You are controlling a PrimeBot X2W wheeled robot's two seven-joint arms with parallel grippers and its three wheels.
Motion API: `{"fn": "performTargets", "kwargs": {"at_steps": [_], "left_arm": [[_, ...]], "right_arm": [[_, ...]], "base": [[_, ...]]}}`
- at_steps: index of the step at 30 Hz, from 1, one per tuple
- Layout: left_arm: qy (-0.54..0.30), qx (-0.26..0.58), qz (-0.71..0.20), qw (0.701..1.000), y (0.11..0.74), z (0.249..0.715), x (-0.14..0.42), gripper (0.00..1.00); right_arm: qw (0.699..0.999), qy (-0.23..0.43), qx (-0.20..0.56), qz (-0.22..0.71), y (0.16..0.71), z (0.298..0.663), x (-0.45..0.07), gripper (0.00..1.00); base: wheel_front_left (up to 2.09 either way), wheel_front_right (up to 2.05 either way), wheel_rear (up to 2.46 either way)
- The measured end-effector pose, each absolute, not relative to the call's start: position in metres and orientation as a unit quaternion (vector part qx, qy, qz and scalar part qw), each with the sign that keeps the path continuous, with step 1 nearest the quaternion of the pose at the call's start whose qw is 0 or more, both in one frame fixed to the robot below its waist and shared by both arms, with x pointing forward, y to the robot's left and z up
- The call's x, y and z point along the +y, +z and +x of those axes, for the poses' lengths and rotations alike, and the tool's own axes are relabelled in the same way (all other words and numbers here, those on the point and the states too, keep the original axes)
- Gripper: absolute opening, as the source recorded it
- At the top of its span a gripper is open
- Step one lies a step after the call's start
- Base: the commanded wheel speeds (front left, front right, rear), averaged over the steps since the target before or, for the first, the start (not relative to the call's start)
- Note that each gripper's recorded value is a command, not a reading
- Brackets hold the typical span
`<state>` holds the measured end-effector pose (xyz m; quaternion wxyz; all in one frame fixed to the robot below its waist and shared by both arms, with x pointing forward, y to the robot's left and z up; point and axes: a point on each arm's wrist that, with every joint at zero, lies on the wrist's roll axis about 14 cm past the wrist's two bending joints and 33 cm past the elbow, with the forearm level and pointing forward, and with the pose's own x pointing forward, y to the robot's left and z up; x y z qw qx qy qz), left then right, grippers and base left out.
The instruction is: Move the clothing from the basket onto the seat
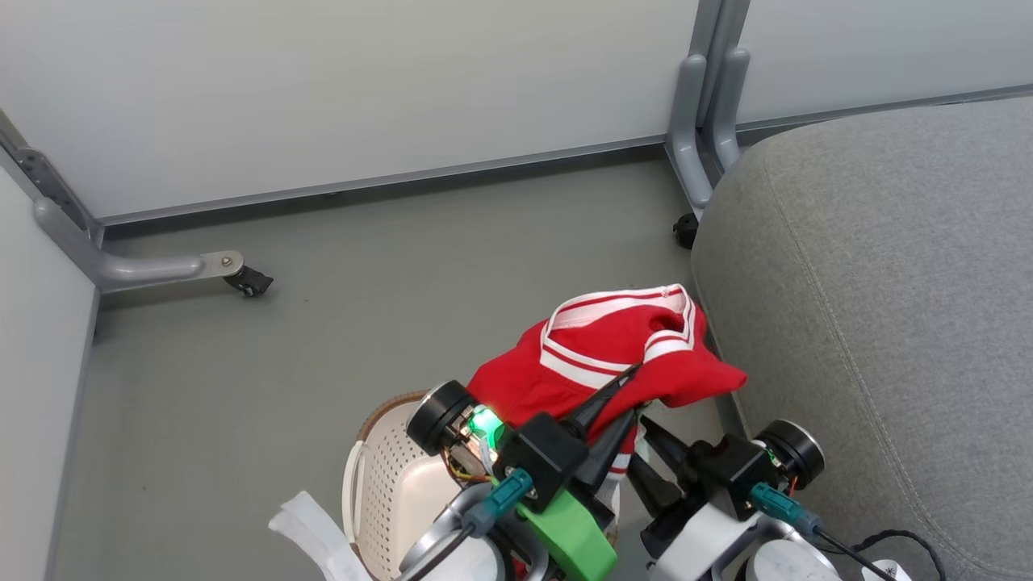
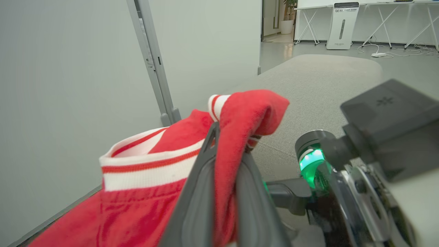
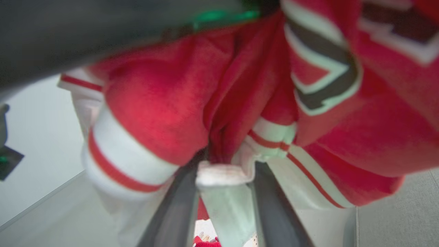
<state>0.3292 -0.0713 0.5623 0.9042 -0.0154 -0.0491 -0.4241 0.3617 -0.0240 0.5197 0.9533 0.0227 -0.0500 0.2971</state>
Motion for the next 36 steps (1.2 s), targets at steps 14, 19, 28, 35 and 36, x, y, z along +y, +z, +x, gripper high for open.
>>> {"fn": "performTargets", "kwargs": {"at_steps": [14,19,28,35,36], "left_arm": [[-0.403,-0.041,-0.019,0.914,0.557,0.338,-0.063,0.0],[-0.393,-0.042,-0.022,0.918,0.555,0.342,-0.059,1.0],[-0.393,-0.029,-0.025,0.919,0.547,0.344,-0.058,1.0],[-0.388,-0.03,-0.026,0.921,0.546,0.347,-0.057,1.0],[-0.387,-0.03,-0.026,0.921,0.546,0.348,-0.057,1.0]], "right_arm": [[0.954,0.296,-0.046,0.023,0.517,0.362,-0.026,0.0],[0.954,0.296,-0.042,0.024,0.514,0.363,-0.027,0.0],[0.955,0.293,-0.031,0.027,0.508,0.366,-0.03,0.0],[0.956,0.29,-0.028,0.026,0.505,0.367,-0.032,0.0],[0.956,0.29,-0.028,0.027,0.505,0.367,-0.032,0.0]], "base": [[0.0,0.0,0.0],[0.0,0.0,0.0],[0.0,0.0,0.0],[0.0,0.0,0.0],[0.0,0.0,0.0]]}}
